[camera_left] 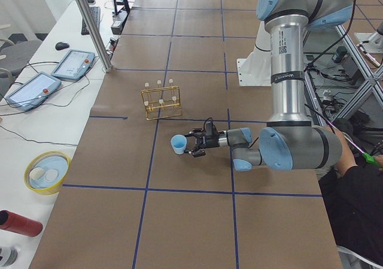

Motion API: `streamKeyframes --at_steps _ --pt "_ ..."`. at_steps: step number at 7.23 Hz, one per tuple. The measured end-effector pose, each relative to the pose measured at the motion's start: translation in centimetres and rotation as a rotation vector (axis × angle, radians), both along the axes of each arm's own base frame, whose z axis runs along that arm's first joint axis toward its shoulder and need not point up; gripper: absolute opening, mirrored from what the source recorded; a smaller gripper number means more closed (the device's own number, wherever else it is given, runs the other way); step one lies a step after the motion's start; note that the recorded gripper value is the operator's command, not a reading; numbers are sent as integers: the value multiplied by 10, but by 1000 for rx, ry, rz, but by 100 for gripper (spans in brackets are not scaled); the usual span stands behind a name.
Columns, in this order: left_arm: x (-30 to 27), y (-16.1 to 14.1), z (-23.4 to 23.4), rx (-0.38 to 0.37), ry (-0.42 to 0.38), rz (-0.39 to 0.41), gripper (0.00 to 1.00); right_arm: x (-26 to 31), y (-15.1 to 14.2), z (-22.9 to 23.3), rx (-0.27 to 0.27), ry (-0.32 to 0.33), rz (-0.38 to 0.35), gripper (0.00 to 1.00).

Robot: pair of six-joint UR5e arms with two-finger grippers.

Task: Hang cup on cup holder
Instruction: 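Close the left gripper on the light blue cup's rim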

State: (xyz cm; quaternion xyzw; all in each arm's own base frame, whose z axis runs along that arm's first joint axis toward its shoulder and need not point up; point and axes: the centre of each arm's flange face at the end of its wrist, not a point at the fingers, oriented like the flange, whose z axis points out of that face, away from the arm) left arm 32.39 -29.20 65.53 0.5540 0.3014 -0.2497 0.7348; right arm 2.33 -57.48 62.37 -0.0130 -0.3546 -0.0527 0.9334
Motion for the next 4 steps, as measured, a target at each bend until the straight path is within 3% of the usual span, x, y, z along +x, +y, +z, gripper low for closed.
streamKeyframes --at_steps 4 --pt "-8 -42 -1 -8 11 -92 99 0 0 0 0 0 0 100"
